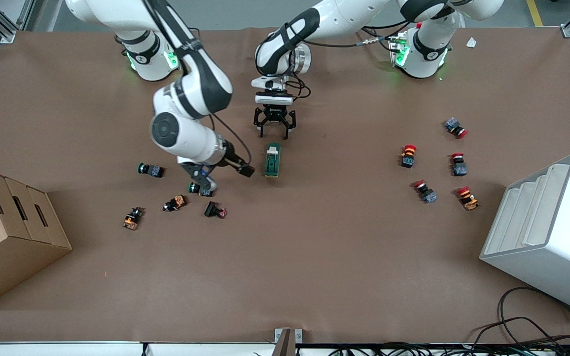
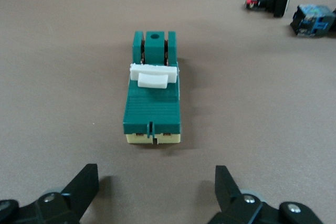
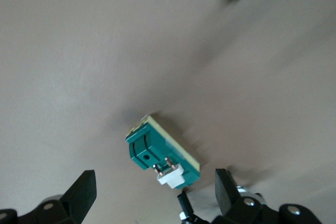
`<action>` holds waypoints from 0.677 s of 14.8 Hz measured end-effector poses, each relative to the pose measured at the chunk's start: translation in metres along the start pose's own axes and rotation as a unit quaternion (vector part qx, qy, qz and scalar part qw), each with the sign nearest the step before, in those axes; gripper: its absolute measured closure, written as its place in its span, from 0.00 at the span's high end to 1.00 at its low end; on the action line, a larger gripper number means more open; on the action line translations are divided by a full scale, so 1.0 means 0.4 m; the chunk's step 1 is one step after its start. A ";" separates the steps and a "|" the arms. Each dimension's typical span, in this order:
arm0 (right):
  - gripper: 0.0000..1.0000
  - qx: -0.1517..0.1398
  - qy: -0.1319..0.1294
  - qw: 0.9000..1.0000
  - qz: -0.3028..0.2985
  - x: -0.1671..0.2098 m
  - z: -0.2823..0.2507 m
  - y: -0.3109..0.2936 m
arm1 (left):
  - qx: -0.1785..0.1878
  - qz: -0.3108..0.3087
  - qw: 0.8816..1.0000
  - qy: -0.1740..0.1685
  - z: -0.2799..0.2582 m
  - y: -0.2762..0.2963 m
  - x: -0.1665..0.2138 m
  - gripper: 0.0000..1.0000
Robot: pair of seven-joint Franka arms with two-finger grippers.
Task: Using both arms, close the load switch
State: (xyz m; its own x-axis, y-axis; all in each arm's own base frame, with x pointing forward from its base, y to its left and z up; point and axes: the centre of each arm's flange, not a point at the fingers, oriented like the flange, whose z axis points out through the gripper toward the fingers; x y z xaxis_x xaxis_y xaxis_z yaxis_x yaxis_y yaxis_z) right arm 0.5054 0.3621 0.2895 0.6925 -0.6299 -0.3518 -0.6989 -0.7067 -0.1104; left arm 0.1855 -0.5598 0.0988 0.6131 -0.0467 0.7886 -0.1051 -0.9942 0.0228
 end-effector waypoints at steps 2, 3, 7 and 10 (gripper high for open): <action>1.00 -0.004 0.000 1.000 0.002 -0.038 0.059 -0.008 | -0.003 0.006 1.000 0.027 0.000 -0.003 -0.024 0.99; 1.00 -0.005 0.002 1.000 0.002 -0.050 0.082 -0.011 | -0.005 0.005 0.999 0.041 0.000 -0.004 -0.036 0.99; 1.00 -0.008 0.005 1.000 0.010 -0.087 0.162 -0.013 | -0.007 0.005 0.998 0.060 0.001 -0.006 -0.052 0.99; 1.00 0.007 0.005 1.000 0.018 -0.120 0.220 -0.011 | -0.007 0.004 0.998 0.060 0.001 -0.006 -0.052 0.99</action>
State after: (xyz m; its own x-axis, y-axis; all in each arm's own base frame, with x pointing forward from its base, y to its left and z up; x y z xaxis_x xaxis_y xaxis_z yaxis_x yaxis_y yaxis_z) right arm 0.4593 0.4237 0.2250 0.6683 -0.6587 -0.3456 -0.7261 -0.6786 -0.1108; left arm 0.1732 -0.5564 0.0822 0.5137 -0.0427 0.8569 -0.1218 -0.9923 0.0236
